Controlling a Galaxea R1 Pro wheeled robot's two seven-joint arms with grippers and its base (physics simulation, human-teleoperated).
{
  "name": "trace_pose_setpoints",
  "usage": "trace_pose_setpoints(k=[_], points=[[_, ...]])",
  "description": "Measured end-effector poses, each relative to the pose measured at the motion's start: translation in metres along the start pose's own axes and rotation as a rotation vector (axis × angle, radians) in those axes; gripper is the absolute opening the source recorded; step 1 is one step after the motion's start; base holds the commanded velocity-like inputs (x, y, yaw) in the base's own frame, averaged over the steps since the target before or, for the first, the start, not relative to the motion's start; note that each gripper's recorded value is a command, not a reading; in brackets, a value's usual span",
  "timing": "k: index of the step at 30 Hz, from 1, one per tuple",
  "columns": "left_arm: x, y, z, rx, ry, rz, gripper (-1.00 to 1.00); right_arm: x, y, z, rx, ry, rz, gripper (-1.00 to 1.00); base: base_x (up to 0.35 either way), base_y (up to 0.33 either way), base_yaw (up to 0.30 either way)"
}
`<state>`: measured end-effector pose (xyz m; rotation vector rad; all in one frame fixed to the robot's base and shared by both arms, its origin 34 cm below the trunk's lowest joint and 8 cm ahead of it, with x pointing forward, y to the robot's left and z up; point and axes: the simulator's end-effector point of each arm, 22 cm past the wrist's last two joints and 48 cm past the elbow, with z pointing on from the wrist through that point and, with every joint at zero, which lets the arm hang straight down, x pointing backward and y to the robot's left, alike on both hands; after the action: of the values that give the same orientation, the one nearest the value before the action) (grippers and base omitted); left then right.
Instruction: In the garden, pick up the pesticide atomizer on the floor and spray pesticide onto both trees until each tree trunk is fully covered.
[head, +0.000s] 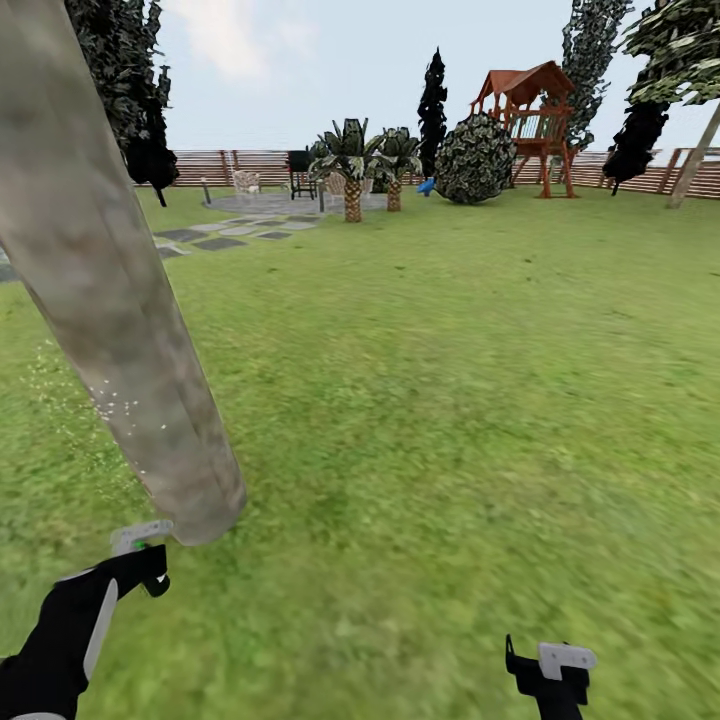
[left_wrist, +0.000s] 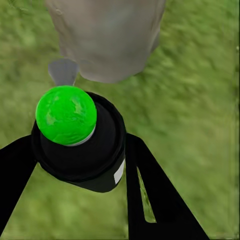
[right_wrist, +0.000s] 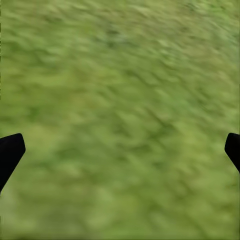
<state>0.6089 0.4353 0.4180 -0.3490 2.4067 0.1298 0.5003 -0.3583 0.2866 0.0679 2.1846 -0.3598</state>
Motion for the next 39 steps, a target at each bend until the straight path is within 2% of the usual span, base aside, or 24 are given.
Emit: trace_pose_setpoints(k=[3,5,7,9,12,13,14,16,18,19,24,35,39], points=[[0.004,-0.030,0.002,0.042,0.009,0.056,-1.00,0.000,0.001,0.000,-0.001,0.000,0.001,1.00,0.000,0.000,0.126],[0.005,-0.030,0.002,0.039,0.013,0.074,-1.00,0.000,0.001,0.000,-0.001,0.001,0.001,1.00,0.000,0.000,0.247],[0.005,-0.023,0.003,0.029,0.015,0.068,-1.00,0.000,0.001,0.000,-0.001,0.001,0.001,1.00,0.000,0.000,0.269],[0.005,-0.012,0.002,0.015,0.013,0.041,-1.00,0.000,0.001,0.000,-0.001,0.000,0.001,1.00,0.000,0.000,0.238],[0.006,-0.018,0.002,0.026,0.014,0.035,-1.00,0.000,0.001,0.000,-0.001,0.000,0.001,1.00,0.000,0.000,0.074],[0.008,-0.033,0.003,0.050,0.019,0.053,-1.00,0.000,0.001,0.000,-0.001,0.001,0.001,1.00,0.000,0.000,0.009],[0.010,-0.051,0.003,0.076,0.023,0.096,-1.00,0.000,0.001,0.000,-0.001,0.001,0.001,1.00,0.000,0.000,0.006],[0.013,-0.063,0.004,0.090,0.028,0.138,-1.00,0.000,0.001,0.000,-0.001,0.001,0.001,1.00,0.003,0.000,0.002],[0.012,-0.063,0.004,0.088,0.029,0.149,-1.00,0.000,0.001,0.000,-0.001,0.001,0.001,1.00,0.147,-0.081,0.001],[0.012,-0.058,0.004,0.080,0.029,0.146,-1.00,0.000,0.001,0.000,-0.001,0.001,0.001,1.00,0.232,-0.134,0.000],[0.005,-0.024,0.002,0.029,0.015,0.067,-1.00,0.000,0.001,0.000,-0.001,0.001,0.001,1.00,0.265,-0.157,0.023],[0.001,-0.028,0.001,0.034,0.005,0.062,-1.00,0.000,0.001,0.000,-0.001,0.001,0.001,1.00,0.070,-0.255,0.256],[0.002,-0.031,0.001,0.039,0.005,0.063,-1.00,0.000,0.001,0.000,-0.001,0.001,0.001,1.00,0.195,-0.225,0.053]])
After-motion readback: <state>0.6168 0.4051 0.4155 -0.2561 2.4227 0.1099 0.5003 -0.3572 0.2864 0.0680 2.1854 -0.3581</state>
